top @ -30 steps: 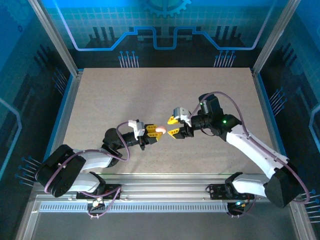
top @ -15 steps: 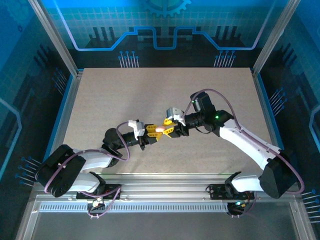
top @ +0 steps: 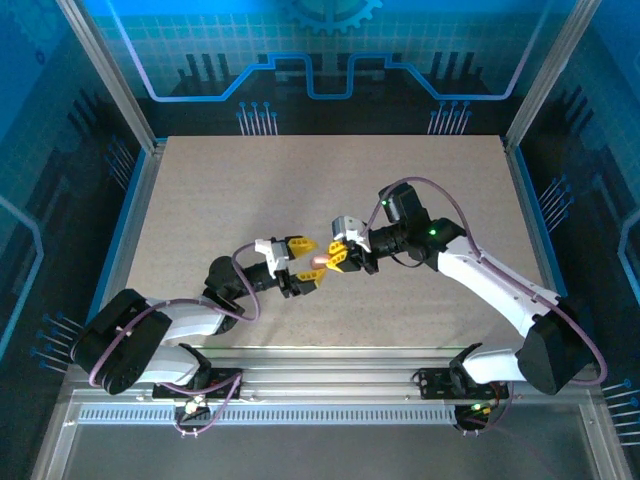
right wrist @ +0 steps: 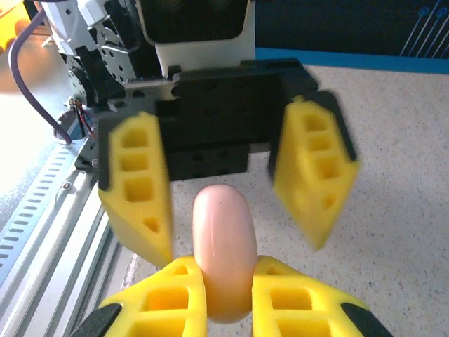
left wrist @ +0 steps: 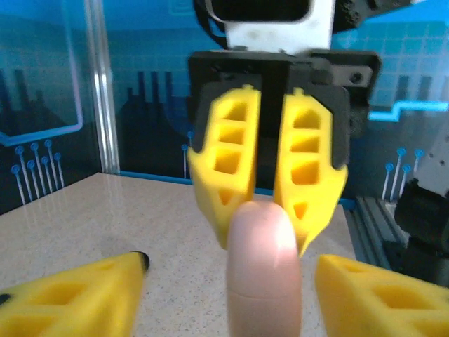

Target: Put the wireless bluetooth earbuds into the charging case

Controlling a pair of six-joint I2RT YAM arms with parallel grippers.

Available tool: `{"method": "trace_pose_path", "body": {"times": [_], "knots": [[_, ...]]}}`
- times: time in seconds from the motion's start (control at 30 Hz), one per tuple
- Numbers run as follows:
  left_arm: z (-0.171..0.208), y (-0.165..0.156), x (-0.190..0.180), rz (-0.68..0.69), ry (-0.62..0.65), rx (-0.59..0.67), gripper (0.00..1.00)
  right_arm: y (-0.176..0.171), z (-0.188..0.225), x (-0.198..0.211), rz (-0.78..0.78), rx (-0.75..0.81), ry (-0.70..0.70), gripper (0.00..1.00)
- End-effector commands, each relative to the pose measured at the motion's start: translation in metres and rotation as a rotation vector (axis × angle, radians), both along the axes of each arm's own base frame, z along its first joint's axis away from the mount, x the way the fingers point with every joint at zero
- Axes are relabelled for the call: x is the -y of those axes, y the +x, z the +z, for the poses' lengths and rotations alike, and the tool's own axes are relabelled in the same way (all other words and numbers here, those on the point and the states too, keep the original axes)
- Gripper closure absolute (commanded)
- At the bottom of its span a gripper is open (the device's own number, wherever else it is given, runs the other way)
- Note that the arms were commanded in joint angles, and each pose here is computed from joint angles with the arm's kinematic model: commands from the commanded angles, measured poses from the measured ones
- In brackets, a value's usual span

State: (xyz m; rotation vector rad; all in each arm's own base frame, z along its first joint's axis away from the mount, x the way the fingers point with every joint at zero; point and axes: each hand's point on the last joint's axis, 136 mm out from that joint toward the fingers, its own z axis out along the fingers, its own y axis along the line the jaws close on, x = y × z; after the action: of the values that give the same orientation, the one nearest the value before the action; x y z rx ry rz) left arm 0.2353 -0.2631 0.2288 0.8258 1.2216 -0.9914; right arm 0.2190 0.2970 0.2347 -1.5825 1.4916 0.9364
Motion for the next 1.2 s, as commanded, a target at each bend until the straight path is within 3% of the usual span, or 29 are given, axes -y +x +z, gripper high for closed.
{"method": "trace_pose_path", "body": {"times": [0.0,0.13,0.23,0.27,0.37,0.5,0.7,0.93,1.17], "knots": [[-0.002,0.015,-0.014,0.142,-0.013,0.013,0.27,0.014,-0.005,0.012,-0.076,-0.038,-0.067,0.88],[-0.013,0.033,-0.031,0.285,-0.026,-0.055,0.22,0.033,-0.031,0.026,-0.195,-0.149,-0.187,0.88],[-0.020,0.044,-0.047,0.399,-0.046,-0.112,0.02,0.051,-0.053,0.035,-0.300,-0.249,-0.264,0.87],[-0.021,0.048,-0.053,0.441,-0.047,-0.131,0.01,0.058,-0.059,0.039,-0.340,-0.288,-0.284,0.86],[-0.030,0.062,-0.072,0.580,-0.024,-0.215,0.01,0.077,-0.076,0.046,-0.425,-0.399,-0.322,0.85],[-0.041,0.076,-0.105,0.795,0.098,-0.343,0.01,0.098,-0.098,0.054,-0.503,-0.507,-0.373,0.85],[-0.041,0.076,-0.167,1.048,0.198,-0.430,0.01,0.116,-0.136,0.057,-0.555,-0.645,-0.460,0.85],[-0.045,0.076,-0.225,1.232,0.209,-0.494,0.01,0.129,-0.169,0.062,-0.582,-0.752,-0.508,0.84],[-0.062,0.083,-0.249,1.336,0.274,-0.504,0.01,0.134,-0.190,0.072,-0.593,-0.838,-0.530,0.82]]}}
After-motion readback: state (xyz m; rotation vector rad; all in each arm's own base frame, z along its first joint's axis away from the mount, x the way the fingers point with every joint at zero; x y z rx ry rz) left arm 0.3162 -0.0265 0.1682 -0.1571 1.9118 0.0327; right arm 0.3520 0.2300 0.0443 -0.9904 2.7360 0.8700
